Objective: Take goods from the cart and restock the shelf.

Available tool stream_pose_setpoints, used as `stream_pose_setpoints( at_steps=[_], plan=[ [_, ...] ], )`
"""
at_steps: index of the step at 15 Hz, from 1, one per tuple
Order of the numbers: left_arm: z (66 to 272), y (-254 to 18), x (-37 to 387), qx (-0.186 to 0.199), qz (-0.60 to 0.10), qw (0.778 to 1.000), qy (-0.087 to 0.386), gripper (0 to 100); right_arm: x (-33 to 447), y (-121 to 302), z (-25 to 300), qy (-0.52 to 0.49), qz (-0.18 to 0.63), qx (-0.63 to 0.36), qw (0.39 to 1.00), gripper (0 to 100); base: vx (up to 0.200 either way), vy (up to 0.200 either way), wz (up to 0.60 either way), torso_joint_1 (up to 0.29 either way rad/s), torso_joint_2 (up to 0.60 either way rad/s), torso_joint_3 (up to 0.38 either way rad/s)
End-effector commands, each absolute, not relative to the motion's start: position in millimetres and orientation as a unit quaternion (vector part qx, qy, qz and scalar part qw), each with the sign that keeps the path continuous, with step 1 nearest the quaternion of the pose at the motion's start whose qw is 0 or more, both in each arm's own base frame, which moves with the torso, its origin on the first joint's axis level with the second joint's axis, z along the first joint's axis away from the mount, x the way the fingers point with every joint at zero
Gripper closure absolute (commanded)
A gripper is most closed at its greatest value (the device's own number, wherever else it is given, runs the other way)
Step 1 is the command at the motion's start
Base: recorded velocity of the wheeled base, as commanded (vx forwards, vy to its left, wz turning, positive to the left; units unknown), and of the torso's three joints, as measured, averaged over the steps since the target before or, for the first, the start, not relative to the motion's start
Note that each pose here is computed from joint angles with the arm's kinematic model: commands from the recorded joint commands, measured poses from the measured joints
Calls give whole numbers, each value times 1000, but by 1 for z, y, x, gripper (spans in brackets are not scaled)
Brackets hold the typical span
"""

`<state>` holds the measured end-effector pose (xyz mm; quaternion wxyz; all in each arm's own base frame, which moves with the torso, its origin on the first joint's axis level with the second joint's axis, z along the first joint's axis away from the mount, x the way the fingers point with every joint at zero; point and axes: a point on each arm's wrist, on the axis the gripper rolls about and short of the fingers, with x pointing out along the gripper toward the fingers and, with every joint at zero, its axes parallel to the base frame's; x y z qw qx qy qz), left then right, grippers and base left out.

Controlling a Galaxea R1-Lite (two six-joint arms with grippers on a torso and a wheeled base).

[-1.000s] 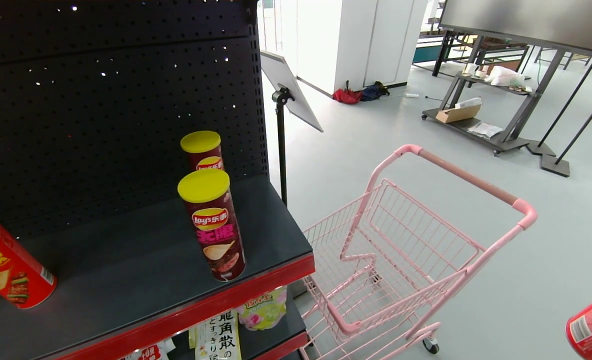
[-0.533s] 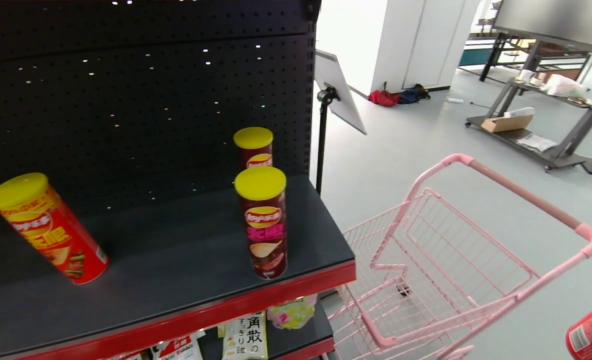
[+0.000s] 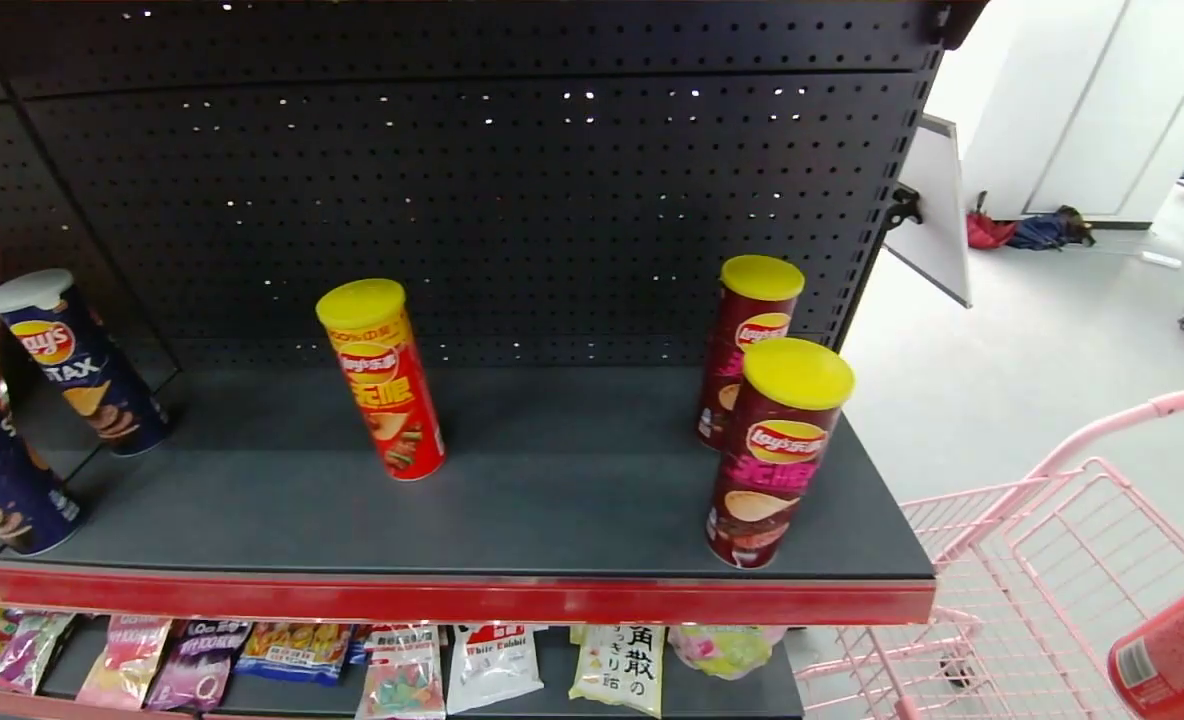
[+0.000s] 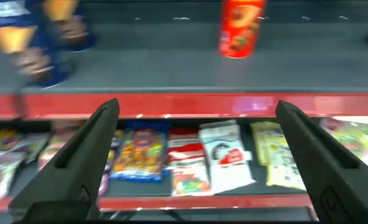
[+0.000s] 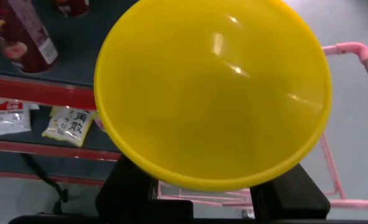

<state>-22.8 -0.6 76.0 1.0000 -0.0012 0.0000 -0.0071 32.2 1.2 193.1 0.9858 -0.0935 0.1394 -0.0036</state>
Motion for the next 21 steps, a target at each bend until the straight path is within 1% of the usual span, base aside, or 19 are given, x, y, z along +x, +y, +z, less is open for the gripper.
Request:
stream_pose_setpoints(
  at_steps=[1,2,7,16,21],
  plan=[
    [76,-1,-23,-1,-8,1000,0,0,32,1,189,129,-5,-82,988,100,0,0,0,0,0,0],
    [76,-1,-23,-1,-8,1000,0,0,33,1,186,119,-7,-71,990,100,0,0,0,0,0,0],
    [76,-1,-23,-1,-8,1000,0,0,31,1,176,110,-7,-65,992,100,0,200,0,0,1,2],
    [76,-1,-23,-1,-8,1000,0,0,30,1,176,111,-8,-65,992,100,0,200,0,3,3,6],
    [76,-1,-23,-1,-8,1000,0,0,16,-2,174,94,-8,-68,993,100,0,0,0,0,0,0]
  ],
)
